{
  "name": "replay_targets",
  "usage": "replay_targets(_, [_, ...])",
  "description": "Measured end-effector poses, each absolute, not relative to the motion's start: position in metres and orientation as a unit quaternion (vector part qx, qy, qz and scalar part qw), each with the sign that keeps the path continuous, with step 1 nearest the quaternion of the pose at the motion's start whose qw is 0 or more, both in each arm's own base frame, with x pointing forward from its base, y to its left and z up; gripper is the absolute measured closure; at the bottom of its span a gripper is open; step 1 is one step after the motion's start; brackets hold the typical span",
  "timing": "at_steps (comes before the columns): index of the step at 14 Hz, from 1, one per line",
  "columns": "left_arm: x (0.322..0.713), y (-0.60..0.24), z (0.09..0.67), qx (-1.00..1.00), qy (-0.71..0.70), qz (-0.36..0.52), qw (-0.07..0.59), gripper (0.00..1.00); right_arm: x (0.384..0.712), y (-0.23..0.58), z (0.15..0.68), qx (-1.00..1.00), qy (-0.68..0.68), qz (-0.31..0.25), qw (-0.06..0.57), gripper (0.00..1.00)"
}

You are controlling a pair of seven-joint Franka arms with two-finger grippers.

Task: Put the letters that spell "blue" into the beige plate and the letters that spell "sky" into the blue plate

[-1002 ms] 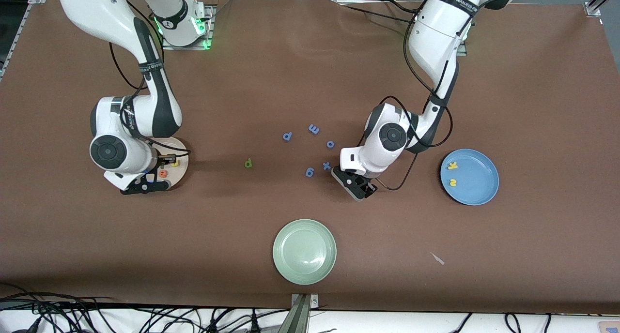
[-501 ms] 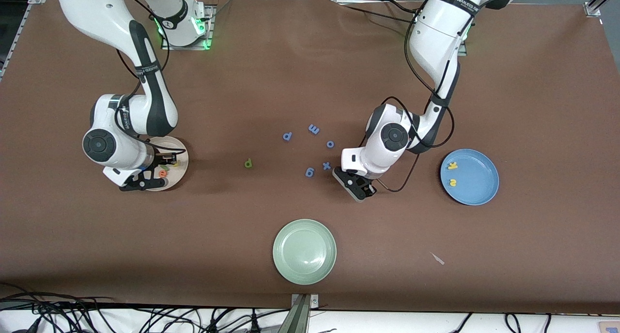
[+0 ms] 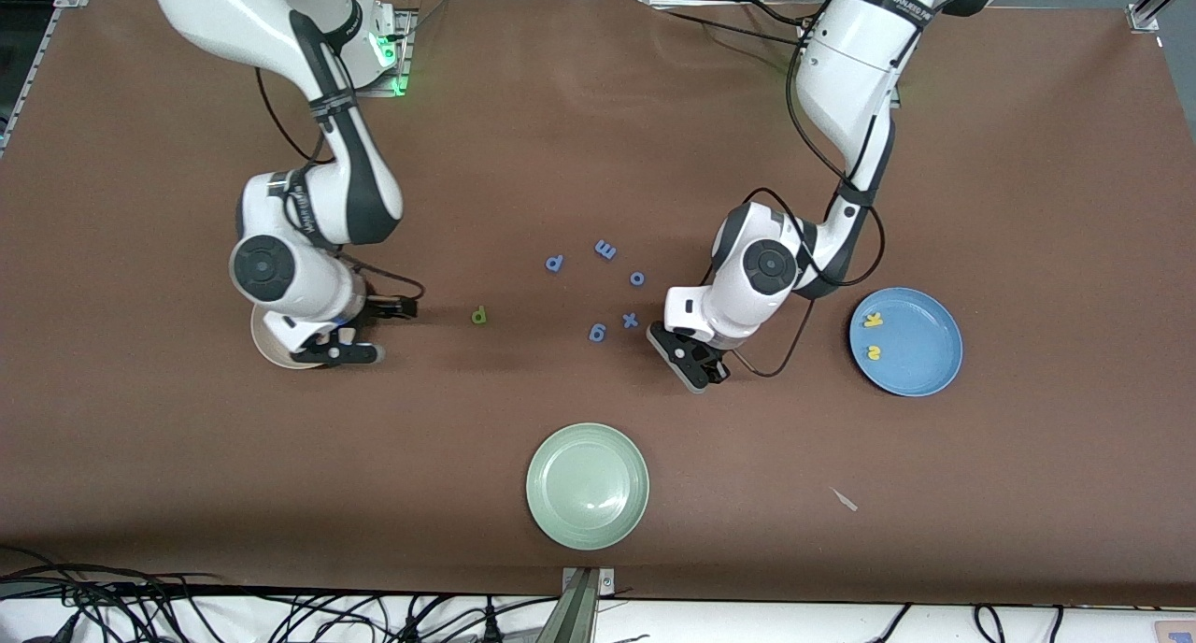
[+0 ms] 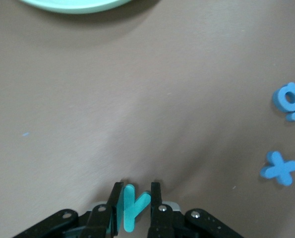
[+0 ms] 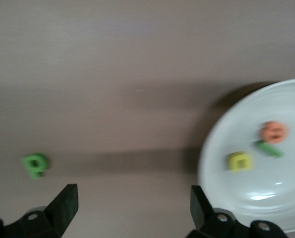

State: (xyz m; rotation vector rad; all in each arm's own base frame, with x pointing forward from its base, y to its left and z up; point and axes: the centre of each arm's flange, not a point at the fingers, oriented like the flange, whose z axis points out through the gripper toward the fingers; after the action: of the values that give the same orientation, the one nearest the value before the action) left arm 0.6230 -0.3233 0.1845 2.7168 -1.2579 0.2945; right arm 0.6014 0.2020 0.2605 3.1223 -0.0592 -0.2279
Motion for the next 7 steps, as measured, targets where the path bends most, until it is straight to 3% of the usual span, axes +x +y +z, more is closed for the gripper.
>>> replay_targets(7, [0.628, -0.147, 0.243, 0.932, -0.351, 0.025, 0.083, 0.74, 0.58, 0.285, 0.219, 0.999, -0.016, -0.045, -0.007, 0.0])
